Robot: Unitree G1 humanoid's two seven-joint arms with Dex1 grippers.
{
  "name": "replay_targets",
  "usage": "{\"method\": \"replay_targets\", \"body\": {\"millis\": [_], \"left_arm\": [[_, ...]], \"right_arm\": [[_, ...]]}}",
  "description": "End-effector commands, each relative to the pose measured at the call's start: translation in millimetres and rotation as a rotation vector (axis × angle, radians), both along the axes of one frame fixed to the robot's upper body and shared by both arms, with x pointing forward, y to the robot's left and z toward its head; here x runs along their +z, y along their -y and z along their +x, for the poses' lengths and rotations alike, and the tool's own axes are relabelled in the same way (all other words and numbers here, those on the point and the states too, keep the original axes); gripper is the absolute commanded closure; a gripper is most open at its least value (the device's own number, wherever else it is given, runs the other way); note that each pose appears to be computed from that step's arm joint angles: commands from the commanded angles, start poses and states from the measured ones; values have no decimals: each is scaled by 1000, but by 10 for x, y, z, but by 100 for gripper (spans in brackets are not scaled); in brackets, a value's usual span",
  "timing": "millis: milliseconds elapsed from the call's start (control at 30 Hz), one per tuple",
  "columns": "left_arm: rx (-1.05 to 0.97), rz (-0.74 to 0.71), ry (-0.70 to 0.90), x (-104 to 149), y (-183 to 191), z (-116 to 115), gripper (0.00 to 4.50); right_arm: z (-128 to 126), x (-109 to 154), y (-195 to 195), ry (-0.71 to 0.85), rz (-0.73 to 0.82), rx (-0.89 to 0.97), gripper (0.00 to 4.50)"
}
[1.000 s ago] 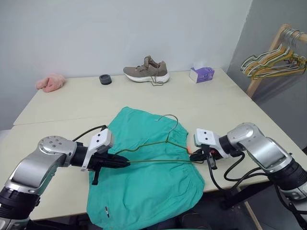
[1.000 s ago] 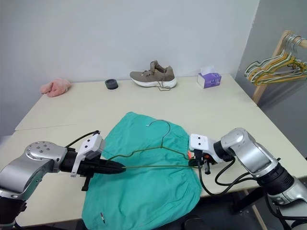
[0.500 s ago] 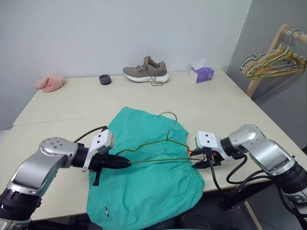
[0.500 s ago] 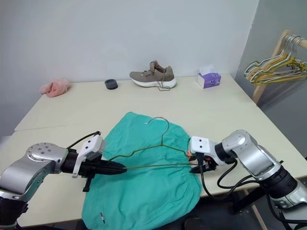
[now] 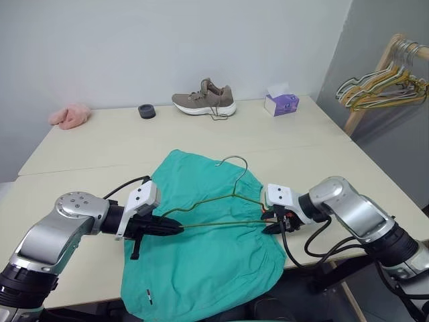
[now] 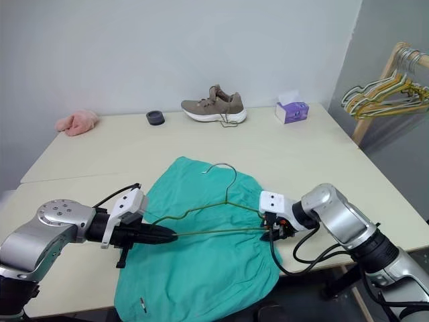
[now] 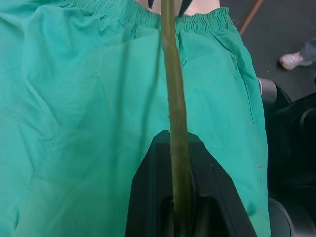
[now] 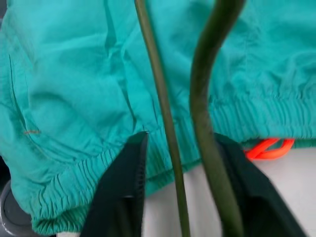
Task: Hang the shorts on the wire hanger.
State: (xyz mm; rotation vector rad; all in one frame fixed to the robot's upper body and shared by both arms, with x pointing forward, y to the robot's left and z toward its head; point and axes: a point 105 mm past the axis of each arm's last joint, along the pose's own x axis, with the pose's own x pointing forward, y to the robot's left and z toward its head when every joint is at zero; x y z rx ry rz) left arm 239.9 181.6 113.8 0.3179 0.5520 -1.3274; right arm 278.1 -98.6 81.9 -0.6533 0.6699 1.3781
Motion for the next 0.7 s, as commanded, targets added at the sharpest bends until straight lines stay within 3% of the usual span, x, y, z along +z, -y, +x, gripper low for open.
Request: {"method": "replay_targets", "body": {"millis": [33, 67, 300, 600, 700], "left_arm": [[-29, -6, 56, 111, 45, 9, 450], [-29, -6, 55, 108, 46, 8, 450], [1, -10, 45, 24, 49, 34, 450], [143, -79, 79, 83, -91, 183, 194], [280, -137, 69, 158, -303, 286, 194]], "right_arm": [[7, 75, -22, 18, 7, 18, 414], [-1, 75, -22, 15, 8, 21, 446], [1, 85, -19, 24, 13, 14, 449], [-28, 58, 185, 0, 0, -49, 450], [-17, 72, 306, -20, 17, -127, 450]]}}
